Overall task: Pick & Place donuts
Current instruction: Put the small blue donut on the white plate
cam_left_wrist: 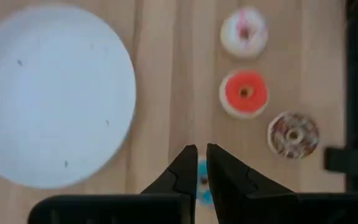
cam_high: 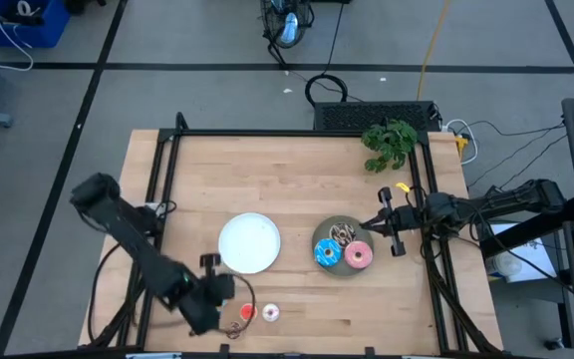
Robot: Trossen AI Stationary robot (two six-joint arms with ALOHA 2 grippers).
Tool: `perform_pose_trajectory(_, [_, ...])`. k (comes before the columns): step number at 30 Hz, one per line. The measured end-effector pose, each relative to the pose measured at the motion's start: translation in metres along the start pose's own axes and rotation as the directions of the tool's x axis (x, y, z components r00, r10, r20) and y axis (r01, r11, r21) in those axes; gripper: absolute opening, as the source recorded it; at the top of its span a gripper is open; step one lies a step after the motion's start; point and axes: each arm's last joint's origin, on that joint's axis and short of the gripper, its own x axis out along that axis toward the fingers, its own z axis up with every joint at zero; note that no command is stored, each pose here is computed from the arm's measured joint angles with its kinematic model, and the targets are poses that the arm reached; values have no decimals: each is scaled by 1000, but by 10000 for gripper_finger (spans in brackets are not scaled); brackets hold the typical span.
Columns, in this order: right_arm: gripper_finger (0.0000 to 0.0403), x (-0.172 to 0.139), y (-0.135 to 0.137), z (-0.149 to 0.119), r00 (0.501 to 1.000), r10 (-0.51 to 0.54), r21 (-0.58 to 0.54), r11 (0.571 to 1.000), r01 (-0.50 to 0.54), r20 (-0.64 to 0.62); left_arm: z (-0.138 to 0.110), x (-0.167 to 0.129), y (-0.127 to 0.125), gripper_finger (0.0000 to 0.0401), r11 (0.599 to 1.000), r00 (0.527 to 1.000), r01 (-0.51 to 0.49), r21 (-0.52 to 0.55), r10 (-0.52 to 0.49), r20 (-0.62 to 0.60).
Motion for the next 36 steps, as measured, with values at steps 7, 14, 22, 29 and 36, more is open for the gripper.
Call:
perform_pose_trajectory(7, [0,0,0,0,1000,0,-3,1000,0,0,-11,25,-17,43,997,978,-80,4,80,-191])
perform_pose_trajectory(14, [0,0,0,0,1000,1,-3,1000,-1,-5,-16,26,-26,66,999,979,-50,6,50,-200])
perform_pose_trajectory(22, [0,0,0,-1,1000,1,-5,1000,-1,-11,-4,33,-12,185,988,978,-107,-115,84,-189])
perform_pose_trajectory(29, [0,0,0,-1,1000,2,-12,1000,-2,-12,-8,41,-9,262,981,975,-108,-163,72,-209])
perform_pose_trajectory(36, [0,0,0,-1,1000,2,-24,1000,-2,-13,-21,55,-7,294,982,965,-90,-166,45,-257])
